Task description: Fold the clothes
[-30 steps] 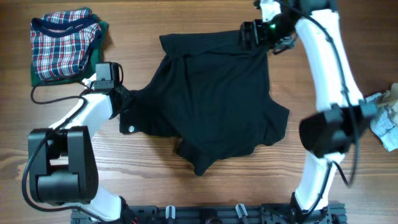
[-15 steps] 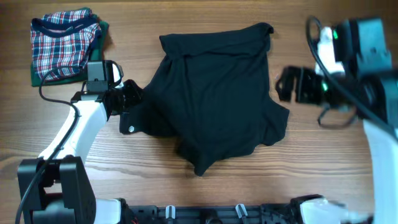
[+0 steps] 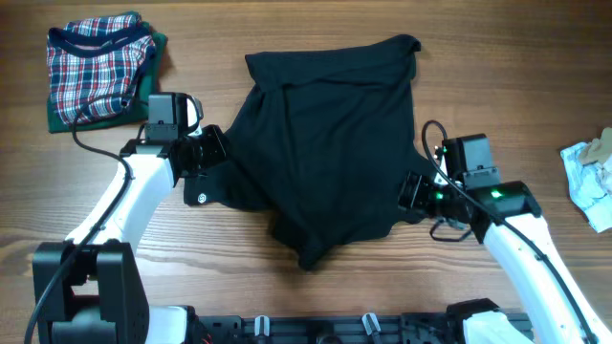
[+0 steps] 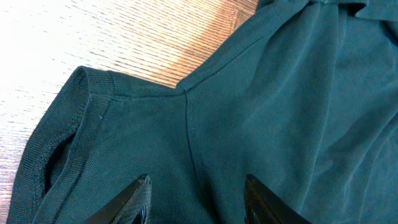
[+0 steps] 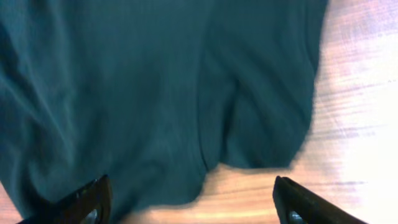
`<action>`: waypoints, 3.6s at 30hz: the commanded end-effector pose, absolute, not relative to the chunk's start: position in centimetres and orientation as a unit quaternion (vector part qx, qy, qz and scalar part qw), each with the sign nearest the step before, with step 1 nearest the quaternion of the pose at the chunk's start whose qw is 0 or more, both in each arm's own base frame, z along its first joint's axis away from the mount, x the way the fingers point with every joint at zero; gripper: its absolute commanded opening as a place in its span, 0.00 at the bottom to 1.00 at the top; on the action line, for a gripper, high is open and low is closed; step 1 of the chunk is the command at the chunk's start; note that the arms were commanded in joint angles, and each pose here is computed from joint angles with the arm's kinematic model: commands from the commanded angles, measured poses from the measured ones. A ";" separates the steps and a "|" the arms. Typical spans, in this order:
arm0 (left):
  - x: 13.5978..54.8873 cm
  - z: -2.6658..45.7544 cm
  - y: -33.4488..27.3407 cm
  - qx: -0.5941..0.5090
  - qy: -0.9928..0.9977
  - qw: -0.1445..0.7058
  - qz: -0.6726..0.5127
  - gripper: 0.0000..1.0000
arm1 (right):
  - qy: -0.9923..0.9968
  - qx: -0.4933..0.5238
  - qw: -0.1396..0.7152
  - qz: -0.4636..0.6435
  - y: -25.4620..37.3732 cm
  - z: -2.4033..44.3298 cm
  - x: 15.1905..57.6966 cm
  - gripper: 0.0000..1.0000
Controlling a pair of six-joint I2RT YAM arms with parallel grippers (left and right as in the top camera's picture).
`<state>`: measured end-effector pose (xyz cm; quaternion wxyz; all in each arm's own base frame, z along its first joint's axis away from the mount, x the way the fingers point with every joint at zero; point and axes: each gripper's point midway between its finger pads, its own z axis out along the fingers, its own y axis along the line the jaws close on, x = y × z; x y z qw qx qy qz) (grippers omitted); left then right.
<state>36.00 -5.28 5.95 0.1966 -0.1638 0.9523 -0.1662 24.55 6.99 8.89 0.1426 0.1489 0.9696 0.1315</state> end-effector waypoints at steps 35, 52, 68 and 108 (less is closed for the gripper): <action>36.1 6.6 -5.0 -0.154 0.953 0.211 -0.154 0.56 | 0.971 0.094 0.091 0.202 4.2 9.5 28.7 0.70; 31.8 6.4 -10.3 -0.118 0.954 0.106 -0.255 0.04 | 0.977 -0.057 0.048 0.198 14.0 7.3 23.1 0.63; 26.8 -4.2 -9.9 -0.243 0.965 0.079 -0.057 0.04 | 0.972 -0.062 0.093 0.209 14.6 7.8 25.1 0.66; 26.5 -10.2 -8.8 -0.321 0.944 0.012 -0.078 0.06 | 0.937 -0.064 0.303 0.158 11.0 3.7 50.5 0.36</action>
